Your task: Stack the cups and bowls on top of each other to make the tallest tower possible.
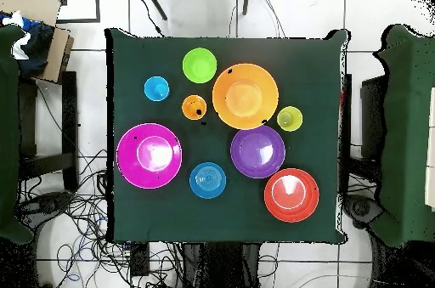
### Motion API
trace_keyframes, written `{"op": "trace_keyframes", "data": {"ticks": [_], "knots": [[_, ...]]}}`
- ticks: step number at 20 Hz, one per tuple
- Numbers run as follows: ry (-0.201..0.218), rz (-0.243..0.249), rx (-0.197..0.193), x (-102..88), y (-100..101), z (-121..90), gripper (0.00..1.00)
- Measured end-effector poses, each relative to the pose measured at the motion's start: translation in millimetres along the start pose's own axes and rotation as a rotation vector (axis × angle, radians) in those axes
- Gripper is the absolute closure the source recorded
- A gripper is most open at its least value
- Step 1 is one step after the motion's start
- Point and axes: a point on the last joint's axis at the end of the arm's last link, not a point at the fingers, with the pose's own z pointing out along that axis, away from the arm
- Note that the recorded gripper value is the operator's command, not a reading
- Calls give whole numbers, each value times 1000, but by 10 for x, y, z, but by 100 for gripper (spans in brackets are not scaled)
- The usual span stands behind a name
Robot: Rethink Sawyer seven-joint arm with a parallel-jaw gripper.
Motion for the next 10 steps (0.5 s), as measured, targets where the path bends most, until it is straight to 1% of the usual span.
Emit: {"op": "trace_keyframes", "data": {"ticks": [4, 5, 7, 8, 9, 10], "knots": [[-21, 18, -16, -76, -87, 95, 100], [-45, 32, -28, -181, -139, 207, 100], [-71, 39, -39, -284, -179, 328, 100], [-78, 39, -42, -310, -189, 362, 100], [-106, 40, -52, -406, -225, 487, 100], [-122, 39, -56, -458, -247, 561, 100]]}}
